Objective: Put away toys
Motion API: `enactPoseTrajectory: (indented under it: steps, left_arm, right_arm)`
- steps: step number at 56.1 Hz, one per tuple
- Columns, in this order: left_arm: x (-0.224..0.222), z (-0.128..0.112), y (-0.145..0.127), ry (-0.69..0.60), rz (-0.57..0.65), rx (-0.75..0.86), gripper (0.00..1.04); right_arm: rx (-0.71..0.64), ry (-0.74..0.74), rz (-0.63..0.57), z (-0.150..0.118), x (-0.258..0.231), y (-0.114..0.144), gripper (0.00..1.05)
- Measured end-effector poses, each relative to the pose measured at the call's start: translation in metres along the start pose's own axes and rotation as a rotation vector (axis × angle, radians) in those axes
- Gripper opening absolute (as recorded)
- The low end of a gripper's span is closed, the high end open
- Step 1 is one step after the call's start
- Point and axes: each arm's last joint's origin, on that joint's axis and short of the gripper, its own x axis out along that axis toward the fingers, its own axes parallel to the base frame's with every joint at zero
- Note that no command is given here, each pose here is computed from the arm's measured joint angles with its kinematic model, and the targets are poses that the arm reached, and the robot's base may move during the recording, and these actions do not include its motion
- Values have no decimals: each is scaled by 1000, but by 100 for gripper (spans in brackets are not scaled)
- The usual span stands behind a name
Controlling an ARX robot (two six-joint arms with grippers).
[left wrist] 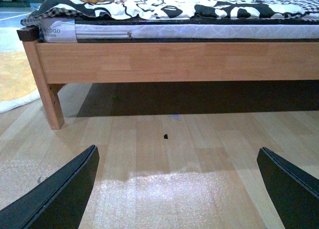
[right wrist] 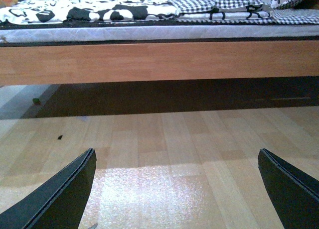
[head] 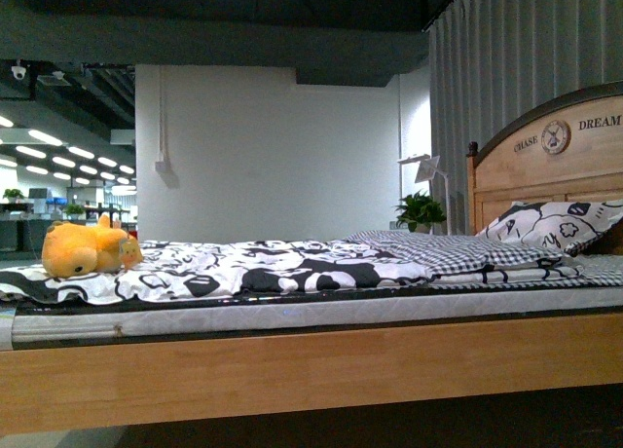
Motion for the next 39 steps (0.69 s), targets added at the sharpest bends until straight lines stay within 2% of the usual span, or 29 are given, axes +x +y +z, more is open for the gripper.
enactPoseTrajectory:
  steps: [39]
  left_arm:
    - [0,0,0,0,0,0,98]
  right_arm:
    - [0,0,0,0,0,0,98]
